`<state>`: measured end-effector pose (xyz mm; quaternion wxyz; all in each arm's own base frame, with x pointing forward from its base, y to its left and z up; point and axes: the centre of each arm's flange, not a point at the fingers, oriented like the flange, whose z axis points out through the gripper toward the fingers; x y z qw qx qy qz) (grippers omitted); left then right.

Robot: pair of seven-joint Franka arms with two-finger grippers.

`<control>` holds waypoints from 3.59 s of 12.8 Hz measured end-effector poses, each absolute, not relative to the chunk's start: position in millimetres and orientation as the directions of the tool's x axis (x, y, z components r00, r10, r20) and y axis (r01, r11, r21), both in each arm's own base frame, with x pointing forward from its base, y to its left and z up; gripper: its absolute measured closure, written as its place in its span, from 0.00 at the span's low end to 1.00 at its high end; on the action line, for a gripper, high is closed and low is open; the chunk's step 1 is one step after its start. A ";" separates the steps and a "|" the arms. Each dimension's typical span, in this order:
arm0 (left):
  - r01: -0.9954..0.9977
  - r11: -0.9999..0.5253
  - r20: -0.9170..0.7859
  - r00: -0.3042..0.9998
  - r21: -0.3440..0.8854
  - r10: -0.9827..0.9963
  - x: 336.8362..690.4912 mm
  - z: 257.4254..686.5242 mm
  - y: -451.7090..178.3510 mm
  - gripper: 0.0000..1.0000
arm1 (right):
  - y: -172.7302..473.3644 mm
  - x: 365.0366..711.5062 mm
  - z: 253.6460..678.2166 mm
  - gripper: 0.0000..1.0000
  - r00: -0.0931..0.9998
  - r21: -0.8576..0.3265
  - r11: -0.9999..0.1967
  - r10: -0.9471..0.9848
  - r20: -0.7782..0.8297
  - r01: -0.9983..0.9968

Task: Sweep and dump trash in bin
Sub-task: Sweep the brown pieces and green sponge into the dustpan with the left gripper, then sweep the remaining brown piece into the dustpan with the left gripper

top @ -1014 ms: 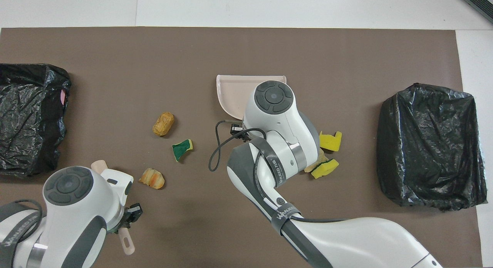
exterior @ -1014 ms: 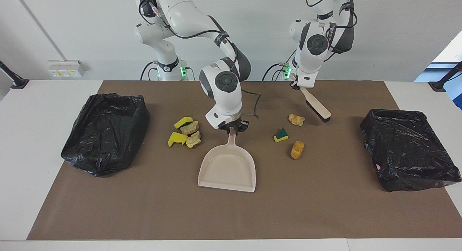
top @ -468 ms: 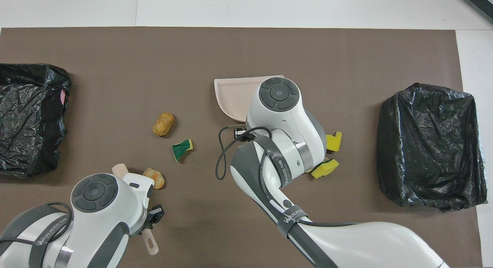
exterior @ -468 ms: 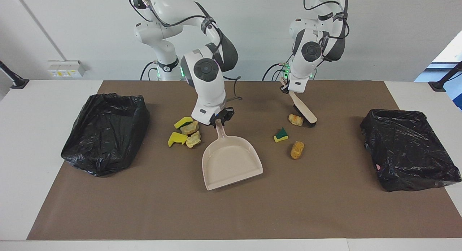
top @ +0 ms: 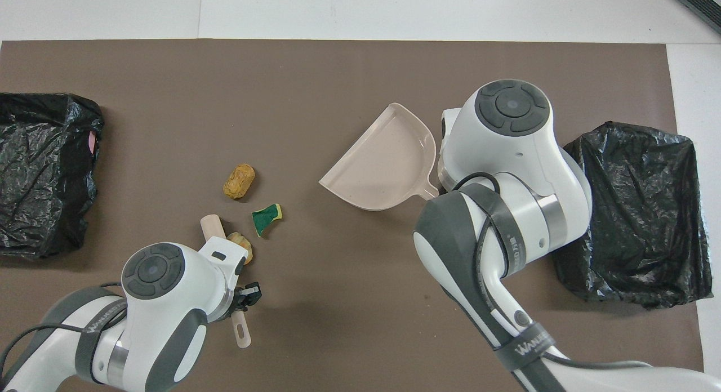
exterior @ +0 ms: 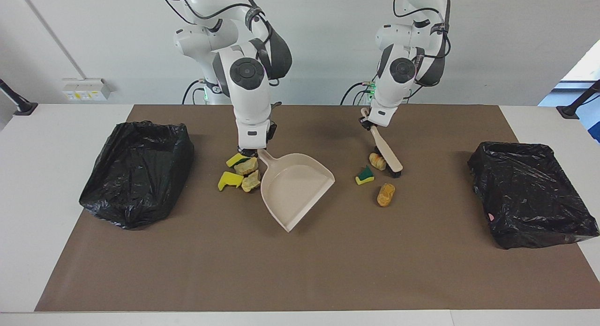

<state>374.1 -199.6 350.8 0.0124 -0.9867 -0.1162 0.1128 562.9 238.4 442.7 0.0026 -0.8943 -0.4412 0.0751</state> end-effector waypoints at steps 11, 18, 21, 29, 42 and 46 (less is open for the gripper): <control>-0.012 -0.999 -0.204 0.979 0.034 -0.018 389.5 356.5 -221.8 0.74 | 238.3 545.4 385.4 0.67 0.221 -0.063 -0.230 0.967 -0.127 0.971; -0.042 -0.995 -0.194 0.979 0.087 -0.058 411.6 348.7 -263.3 0.74 | 252.2 538.0 368.3 0.67 0.170 -0.044 -0.179 0.973 -0.155 0.983; -0.051 -0.989 -0.185 0.980 0.137 -0.076 403.2 350.7 -289.5 0.74 | 257.3 536.0 365.4 0.67 0.161 -0.044 -0.169 0.975 -0.155 0.985; -0.059 -0.968 -0.170 0.980 0.246 -0.103 397.9 394.7 -368.7 0.74 | 257.8 536.0 365.5 0.67 0.159 -0.042 -0.168 0.975 -0.155 0.985; 0.063 -0.995 -0.125 0.989 -0.083 0.074 500.2 406.4 -197.8 0.74 | 257.9 536.3 365.7 0.67 0.160 -0.040 -0.167 0.975 -0.153 0.985; 0.002 -0.996 -0.150 0.989 -0.085 0.015 511.6 397.3 -153.0 0.74 | 260.0 534.9 364.3 0.67 0.158 -0.039 -0.165 0.976 -0.151 0.985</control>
